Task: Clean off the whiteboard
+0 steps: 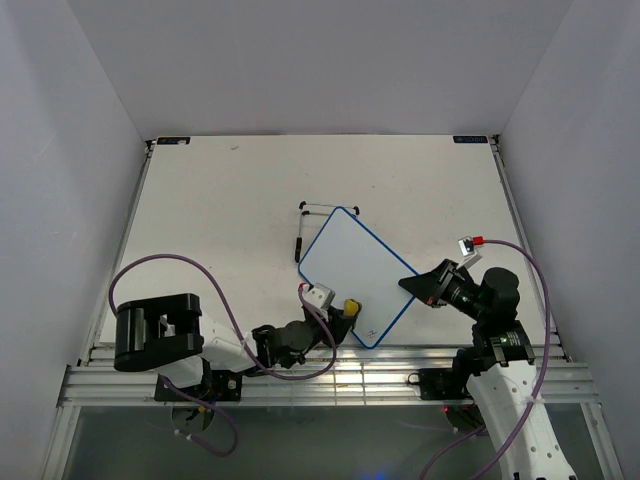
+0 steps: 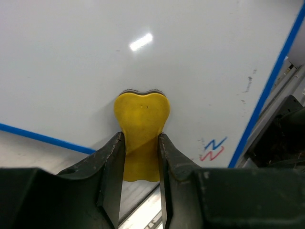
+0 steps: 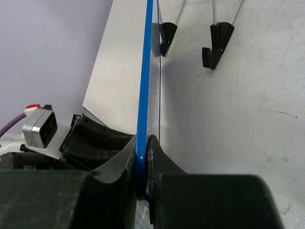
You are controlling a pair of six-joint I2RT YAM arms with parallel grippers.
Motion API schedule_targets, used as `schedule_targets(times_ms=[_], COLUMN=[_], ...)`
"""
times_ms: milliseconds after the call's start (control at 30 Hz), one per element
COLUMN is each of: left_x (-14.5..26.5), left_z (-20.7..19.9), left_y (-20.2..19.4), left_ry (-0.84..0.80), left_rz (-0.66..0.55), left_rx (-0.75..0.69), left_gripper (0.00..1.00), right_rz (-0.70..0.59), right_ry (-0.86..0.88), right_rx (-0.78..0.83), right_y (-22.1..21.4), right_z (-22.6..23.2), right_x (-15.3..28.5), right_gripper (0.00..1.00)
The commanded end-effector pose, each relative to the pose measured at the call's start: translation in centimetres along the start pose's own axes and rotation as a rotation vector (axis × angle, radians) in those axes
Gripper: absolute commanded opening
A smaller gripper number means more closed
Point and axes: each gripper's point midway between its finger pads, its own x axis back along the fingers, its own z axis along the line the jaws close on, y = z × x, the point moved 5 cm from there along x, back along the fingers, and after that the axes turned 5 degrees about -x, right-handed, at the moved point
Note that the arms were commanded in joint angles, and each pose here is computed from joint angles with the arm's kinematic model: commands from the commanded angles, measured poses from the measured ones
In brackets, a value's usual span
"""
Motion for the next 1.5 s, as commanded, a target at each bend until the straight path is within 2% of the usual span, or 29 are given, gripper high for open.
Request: schedule_targets(times_ms=[0, 200, 333, 467, 700, 1033, 1267, 1467], left_x=[0.6, 1.1, 1.0, 0.2, -0.8, -0.3, -0.1, 0.5], left_z=[2.9, 4.5, 4.0, 1.6, -5.7, -10.8, -9.1, -6.7], left_y=[-1.1, -0.2, 0.0, -0.5, -1.3, -0.5, -0.5, 1.5], left_ry=[0.07, 0.125, 0.09, 0.01, -0.167, -0.298, -0.189, -0.069], left_rz=[0.045, 0.011, 0.017, 0.044, 0.058, 0.033, 0.042, 0.033], left_rx=[-0.017, -0.058, -0.07, -0.094, -0.124, -0.145, -0.159, -0.124], left_gripper=[0.0, 0.0, 0.0, 0.0, 0.0, 0.0, 0.0, 0.0], right_rz=[0.054, 0.043, 0.043, 0.042, 0.03, -0.009, -0.049, -0.058], right_ry=[0.248, 0.253, 0.258, 0.259, 0.269, 0.234, 0.183, 0.153], right_rx=[-0.059, -0.05, -0.036, -0.041, -0.039, -0.068, -0.053, -0.033], right_y=[0.6, 1.1, 1.2, 1.1, 1.3, 1.5, 2.1, 1.9], right_z=[6.0, 7.2, 7.5, 7.3, 7.7, 7.6, 7.7, 6.9], right_x=[1.4, 2.0, 2.2, 2.1, 2.3, 2.4, 2.7, 2.6], right_gripper=[0.08, 0.08, 0.08, 0.08, 0.08, 0.08, 0.08, 0.08])
